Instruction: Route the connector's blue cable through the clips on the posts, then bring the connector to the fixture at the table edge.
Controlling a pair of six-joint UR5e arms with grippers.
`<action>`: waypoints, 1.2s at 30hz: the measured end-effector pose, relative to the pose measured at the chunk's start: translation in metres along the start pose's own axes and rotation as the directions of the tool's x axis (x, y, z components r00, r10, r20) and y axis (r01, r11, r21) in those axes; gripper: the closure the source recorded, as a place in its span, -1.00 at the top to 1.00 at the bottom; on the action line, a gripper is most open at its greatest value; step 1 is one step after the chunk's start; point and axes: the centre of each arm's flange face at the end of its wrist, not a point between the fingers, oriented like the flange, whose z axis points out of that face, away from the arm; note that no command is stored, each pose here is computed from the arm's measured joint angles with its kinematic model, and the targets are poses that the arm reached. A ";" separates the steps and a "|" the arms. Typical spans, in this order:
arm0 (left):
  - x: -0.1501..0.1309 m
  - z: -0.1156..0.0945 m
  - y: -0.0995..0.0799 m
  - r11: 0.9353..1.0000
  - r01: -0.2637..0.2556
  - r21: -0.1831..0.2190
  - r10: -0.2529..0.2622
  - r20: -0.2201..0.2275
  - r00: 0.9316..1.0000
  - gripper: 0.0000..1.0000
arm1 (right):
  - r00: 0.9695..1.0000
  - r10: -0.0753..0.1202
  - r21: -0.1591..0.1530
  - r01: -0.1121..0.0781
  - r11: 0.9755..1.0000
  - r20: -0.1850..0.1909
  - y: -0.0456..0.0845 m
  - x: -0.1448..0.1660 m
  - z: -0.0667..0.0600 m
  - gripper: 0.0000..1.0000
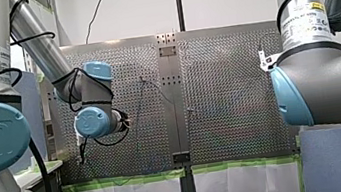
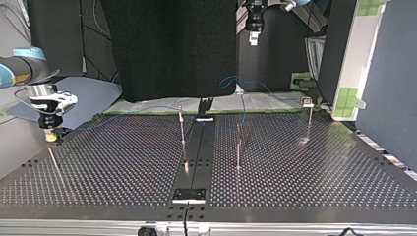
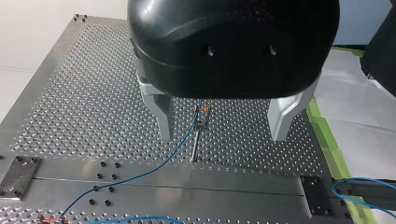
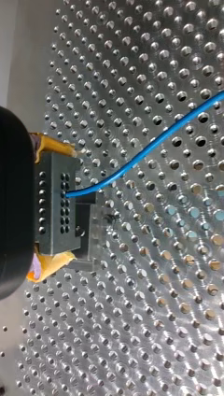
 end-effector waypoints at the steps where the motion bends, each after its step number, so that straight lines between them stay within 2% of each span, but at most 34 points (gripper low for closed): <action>1: 0.000 0.000 0.000 1.000 0.000 0.000 0.000 0.000 1.000 1.00 | 1.000 -0.001 -0.001 0.001 1.000 -0.002 0.001 0.000 0.000 -1.00; 8: 0.000 0.000 0.000 1.000 0.000 -0.001 0.000 0.000 1.000 1.00 | 1.000 -0.009 -0.004 0.009 1.000 -0.020 0.003 0.001 0.002 -1.00; 22: 0.000 0.000 0.000 1.000 -0.001 0.000 0.001 0.000 1.000 1.00 | 0.999 -0.013 0.022 0.014 1.000 -0.047 0.000 -0.005 0.010 -1.00; 36: 0.000 0.000 0.000 1.000 0.000 0.000 0.000 0.002 1.000 1.00 | 0.998 -0.018 0.028 0.020 0.999 -0.068 0.000 -0.003 0.012 -1.00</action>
